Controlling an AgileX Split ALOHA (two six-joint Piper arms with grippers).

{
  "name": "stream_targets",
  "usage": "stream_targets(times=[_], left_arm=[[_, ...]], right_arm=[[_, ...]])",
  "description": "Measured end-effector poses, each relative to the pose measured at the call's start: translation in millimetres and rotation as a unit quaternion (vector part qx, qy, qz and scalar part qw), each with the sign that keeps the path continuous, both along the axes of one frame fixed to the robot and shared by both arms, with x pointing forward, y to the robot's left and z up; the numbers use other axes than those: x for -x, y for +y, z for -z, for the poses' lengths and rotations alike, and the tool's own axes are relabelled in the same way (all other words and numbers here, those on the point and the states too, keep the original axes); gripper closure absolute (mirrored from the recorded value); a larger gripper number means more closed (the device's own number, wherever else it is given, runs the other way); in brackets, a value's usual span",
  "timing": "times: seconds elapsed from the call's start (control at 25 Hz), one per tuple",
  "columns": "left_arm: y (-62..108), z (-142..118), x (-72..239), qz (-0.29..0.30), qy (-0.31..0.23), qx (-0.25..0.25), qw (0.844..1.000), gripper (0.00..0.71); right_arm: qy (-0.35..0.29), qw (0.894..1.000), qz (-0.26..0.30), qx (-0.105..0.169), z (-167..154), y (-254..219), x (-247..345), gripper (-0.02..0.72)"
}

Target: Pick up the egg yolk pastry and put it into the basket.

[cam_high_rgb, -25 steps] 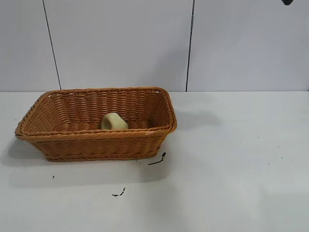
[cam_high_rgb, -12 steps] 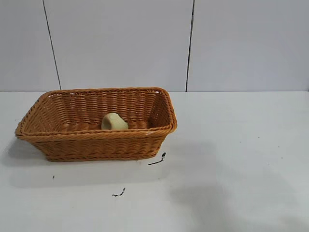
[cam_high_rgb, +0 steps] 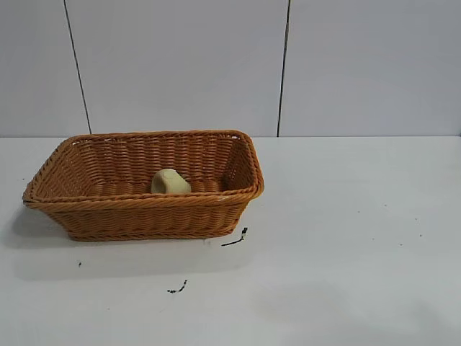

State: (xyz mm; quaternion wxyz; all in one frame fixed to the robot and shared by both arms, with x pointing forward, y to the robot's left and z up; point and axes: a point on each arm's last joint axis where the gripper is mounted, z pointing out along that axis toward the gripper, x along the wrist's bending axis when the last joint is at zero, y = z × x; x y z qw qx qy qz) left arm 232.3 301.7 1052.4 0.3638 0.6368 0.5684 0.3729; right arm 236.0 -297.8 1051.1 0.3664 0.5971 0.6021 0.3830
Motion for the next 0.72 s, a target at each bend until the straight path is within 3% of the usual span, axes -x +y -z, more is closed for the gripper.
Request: stream_targets(times=[0.72], left_arm=[[0.0,0.0,0.0,0.0,0.0,0.0,1.0,0.014]], right_arm=[[0.0,1.0,0.003,-0.004,0.8,-0.1,-0.1,0.01]])
